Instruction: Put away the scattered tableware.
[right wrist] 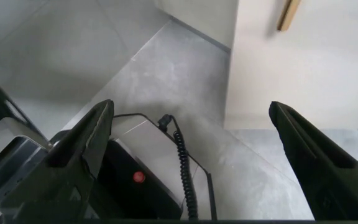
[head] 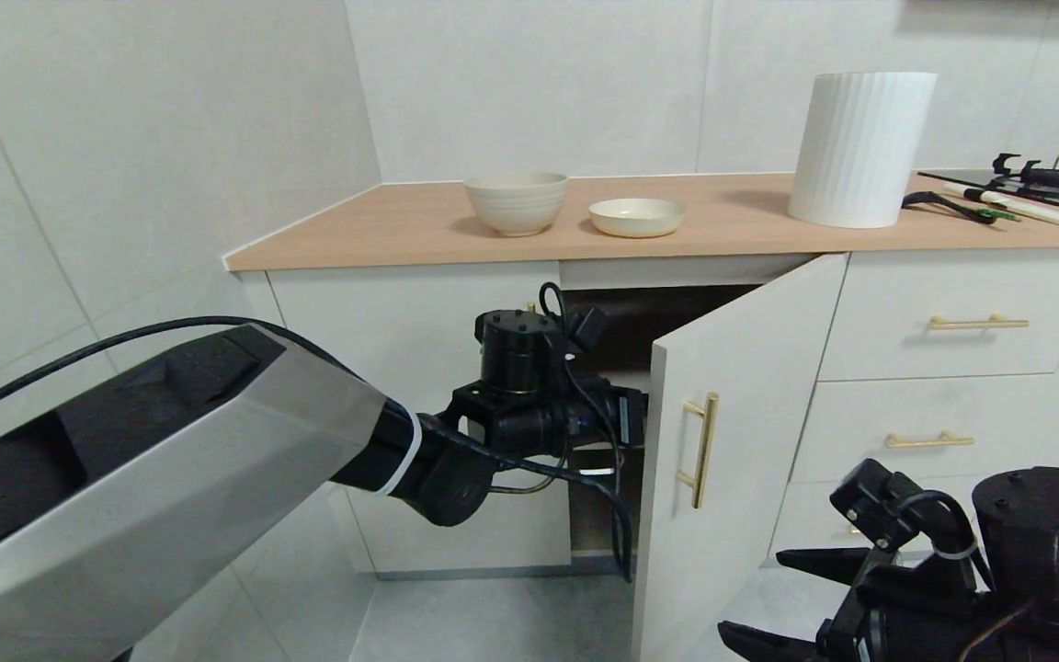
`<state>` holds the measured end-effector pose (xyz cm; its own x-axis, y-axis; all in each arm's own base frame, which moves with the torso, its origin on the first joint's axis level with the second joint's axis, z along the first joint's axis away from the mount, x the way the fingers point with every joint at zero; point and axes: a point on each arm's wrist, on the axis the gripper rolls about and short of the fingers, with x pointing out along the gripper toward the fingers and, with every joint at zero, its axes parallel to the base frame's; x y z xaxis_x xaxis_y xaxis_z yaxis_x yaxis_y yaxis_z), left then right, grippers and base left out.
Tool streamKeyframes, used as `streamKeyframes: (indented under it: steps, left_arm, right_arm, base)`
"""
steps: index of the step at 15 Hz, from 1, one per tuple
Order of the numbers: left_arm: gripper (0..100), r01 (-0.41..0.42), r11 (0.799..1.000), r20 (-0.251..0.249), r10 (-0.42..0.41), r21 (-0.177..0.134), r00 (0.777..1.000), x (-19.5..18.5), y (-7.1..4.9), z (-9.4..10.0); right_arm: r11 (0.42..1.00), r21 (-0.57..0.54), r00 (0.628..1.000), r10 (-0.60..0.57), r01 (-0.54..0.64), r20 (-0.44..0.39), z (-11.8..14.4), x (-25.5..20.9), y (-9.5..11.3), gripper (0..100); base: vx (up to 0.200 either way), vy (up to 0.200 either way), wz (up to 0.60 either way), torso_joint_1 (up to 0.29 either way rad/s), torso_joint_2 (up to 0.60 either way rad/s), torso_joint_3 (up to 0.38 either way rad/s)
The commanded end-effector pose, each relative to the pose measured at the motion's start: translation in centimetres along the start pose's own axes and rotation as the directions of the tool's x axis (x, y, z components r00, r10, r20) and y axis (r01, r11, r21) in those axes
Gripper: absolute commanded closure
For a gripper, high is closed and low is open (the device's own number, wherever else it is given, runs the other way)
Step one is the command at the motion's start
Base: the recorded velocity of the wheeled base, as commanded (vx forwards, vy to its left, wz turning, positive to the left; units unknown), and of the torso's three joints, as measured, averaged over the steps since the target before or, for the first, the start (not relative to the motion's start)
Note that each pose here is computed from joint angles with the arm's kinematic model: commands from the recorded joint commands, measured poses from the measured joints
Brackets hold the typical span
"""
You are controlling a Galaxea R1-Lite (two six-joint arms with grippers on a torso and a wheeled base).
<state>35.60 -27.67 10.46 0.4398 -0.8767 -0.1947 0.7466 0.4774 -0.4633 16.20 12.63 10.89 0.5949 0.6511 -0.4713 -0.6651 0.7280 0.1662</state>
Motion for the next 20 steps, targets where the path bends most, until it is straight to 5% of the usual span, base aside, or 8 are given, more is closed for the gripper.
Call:
streamKeyframes:
  steps: [1,3,6,8,13,17,19,20]
  left_arm:
    - [100,0.004,1.000,0.004,-0.004,-0.028,1.000,0.6,0.2,-0.1]
    - [100,0.017,0.999,0.003,-0.017,-0.051,1.000,0.7,-0.4,-0.1]
    - [100,0.209,0.977,-0.122,-0.213,-0.039,0.969,-1.4,-8.9,-2.3]
    - [100,0.335,0.942,-0.188,-0.329,0.001,0.925,-3.0,-10.7,-3.0]
    - [100,0.044,0.998,0.001,-0.044,0.037,0.999,-6.1,-4.7,0.6]
    - [100,-0.215,0.972,0.104,0.204,0.098,0.973,-14.3,-1.9,2.1]
    - [100,-0.253,0.964,0.118,0.242,0.085,0.963,-16.6,-1.8,2.0]
    - [100,-0.310,0.948,0.143,0.299,0.065,0.943,-19.9,-2.3,1.6]
  right_arm:
    - [1.000,0.000,1.000,0.001,-0.001,-0.004,0.0,0.1,0.0,0]
    - [1.000,-0.003,1.000,0.009,-0.009,0.003,0.0,0.0,0.1,0]
    - [0.981,-0.078,0.983,0.178,-0.175,0.036,-0.5,-2.4,3.0,0]
    - [0.959,-0.098,0.961,0.272,-0.266,0.056,-0.4,-3.6,3.5,0]
    - [0.965,-0.095,0.964,0.254,-0.246,0.083,0.6,-3.1,3.4,0]
    - [0.996,-0.060,0.985,0.077,-0.069,0.156,3.9,-1.3,2.2,0]
    - [0.998,-0.053,0.988,0.037,-0.029,0.152,4.9,-1.2,2.1,0]
    - [0.999,-0.020,0.989,-0.029,0.032,0.147,9.2,-0.9,1.2,0]
  base:
    - [0.000,0.000,0.00,0.000,0.00,0.000]
    - [0.000,0.000,0.00,0.000,0.00,0.000]
    - [0.000,0.000,0.00,0.000,0.00,0.000]
    - [0.000,0.000,0.00,0.000,0.00,0.000]
    - [0.000,0.000,0.00,0.000,0.00,0.000]
    - [0.000,0.000,0.00,0.000,0.00,0.000]
    - [0.000,0.000,0.00,0.000,0.00,0.000]
    - [0.000,0.000,0.00,0.000,0.00,0.000]
